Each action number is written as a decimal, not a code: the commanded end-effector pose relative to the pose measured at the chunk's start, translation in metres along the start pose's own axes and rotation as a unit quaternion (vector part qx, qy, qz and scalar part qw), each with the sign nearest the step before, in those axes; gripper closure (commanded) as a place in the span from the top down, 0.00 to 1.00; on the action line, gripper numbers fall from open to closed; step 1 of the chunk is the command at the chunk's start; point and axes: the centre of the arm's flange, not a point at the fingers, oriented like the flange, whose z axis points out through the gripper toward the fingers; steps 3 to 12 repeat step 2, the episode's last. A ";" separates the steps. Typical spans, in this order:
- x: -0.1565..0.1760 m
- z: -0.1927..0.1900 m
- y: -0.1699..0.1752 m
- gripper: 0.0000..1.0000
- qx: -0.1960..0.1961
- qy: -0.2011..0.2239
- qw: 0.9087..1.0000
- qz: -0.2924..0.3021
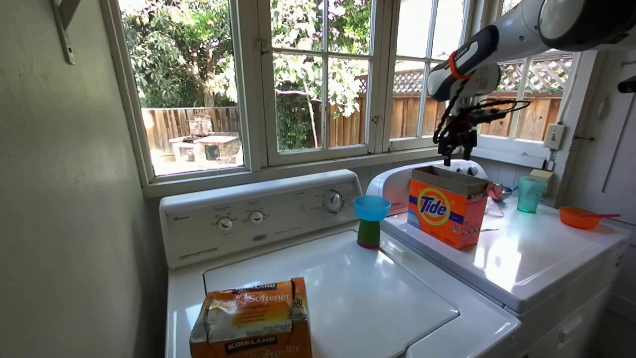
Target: Open the box then move it to the right
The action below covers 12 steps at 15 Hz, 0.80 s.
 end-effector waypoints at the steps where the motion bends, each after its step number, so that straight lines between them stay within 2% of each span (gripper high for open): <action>1: -0.002 -0.007 0.000 1.00 -0.001 0.003 1.000 0.002; 12: -0.005 -0.014 0.000 1.00 -0.001 0.005 1.000 0.004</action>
